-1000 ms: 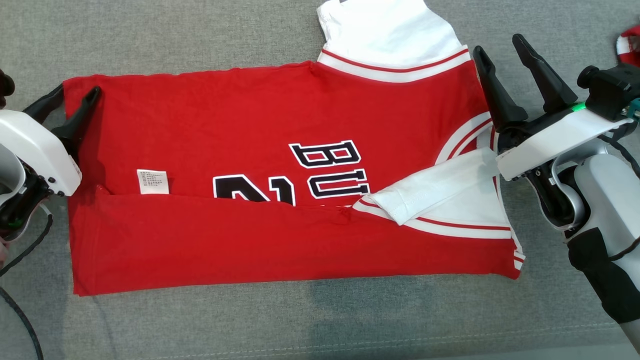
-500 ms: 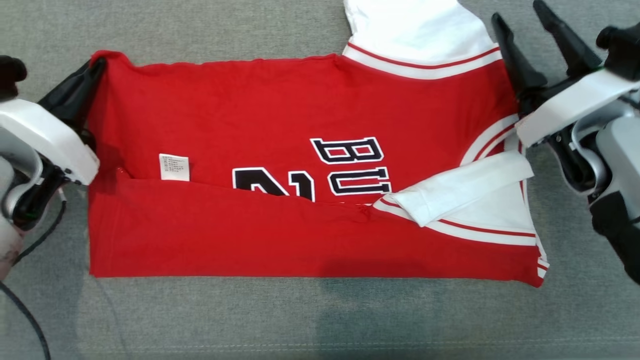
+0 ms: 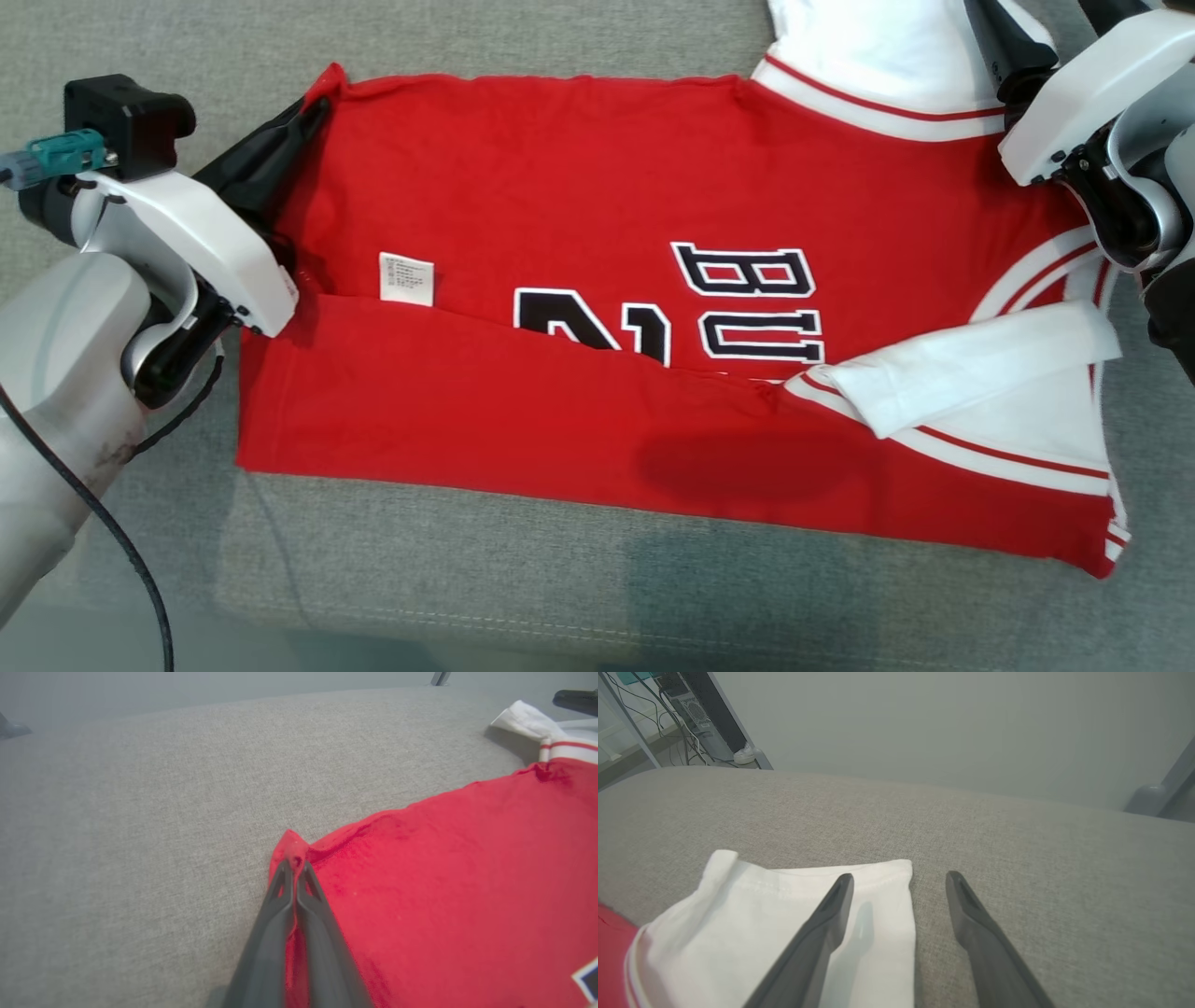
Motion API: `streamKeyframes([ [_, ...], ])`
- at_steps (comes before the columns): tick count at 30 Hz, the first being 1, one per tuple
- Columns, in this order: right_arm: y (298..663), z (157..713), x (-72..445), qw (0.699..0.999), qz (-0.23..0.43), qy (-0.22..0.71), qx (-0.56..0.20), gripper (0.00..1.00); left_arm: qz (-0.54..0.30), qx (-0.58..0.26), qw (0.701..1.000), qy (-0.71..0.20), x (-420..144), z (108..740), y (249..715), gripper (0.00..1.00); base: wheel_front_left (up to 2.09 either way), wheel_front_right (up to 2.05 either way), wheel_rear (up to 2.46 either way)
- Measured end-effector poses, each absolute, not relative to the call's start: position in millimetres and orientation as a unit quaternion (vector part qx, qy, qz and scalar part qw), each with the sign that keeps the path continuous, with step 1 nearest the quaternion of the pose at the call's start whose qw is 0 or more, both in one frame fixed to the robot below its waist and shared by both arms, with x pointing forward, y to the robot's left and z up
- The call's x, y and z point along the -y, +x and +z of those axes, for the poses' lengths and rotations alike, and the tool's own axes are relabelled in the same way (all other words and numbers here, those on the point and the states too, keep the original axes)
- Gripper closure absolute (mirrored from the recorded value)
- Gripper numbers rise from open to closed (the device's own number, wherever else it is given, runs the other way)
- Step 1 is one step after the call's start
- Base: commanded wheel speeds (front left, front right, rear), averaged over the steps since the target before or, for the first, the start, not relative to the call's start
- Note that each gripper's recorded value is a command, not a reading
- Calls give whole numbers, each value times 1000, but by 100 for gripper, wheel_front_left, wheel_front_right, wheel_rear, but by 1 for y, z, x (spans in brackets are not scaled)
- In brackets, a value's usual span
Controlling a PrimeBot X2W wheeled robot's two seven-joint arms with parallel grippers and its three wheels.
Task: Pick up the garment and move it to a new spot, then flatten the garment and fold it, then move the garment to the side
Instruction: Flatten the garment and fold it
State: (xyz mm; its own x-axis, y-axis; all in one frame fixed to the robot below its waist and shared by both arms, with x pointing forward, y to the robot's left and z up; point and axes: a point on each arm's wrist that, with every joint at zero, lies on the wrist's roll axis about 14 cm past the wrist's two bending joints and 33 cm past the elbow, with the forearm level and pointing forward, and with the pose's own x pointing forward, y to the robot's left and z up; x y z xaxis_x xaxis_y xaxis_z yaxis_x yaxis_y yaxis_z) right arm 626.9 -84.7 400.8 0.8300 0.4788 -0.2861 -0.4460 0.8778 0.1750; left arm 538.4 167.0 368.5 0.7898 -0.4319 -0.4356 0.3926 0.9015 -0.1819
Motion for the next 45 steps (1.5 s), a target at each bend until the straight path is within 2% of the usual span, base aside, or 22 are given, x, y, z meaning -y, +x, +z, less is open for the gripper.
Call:
streamKeyframes([
  [6,635,382,74,946,253,29,-199,0,-218,-243,944,-44,-166,364,531,100,0,0,0],
  [7,636,380,71,944,257,22,-204,6,-218,-243,944,-45,-166,364,531,100,0,0,0],
  [8,636,378,69,942,260,18,-211,35,-218,-244,944,-44,-167,363,530,100,0,0,0],
  [9,636,377,68,940,262,18,-216,59,-218,-244,944,-44,-167,362,529,100,0,0,0],
  [10,636,376,66,939,264,19,-221,99,-217,-247,943,-45,-167,360,528,100,0,0,0],
  [16,637,389,66,942,271,32,-197,100,-214,-246,944,-49,-166,360,532,100,0,0,0],
  [24,627,444,74,946,295,60,-120,100,-192,-226,953,-63,-177,377,543,100,0,0,0],
  [33,574,468,81,929,336,91,-124,100,-191,-227,952,-77,-177,383,524,100,0,0,0],
  [35,548,477,86,920,348,112,-138,100,-190,-230,951,-83,-178,386,512,100,0,0,0],
  [45,493,470,88,899,372,130,-193,100,-227,-239,940,-94,-161,394,483,100,0,0,0],
])
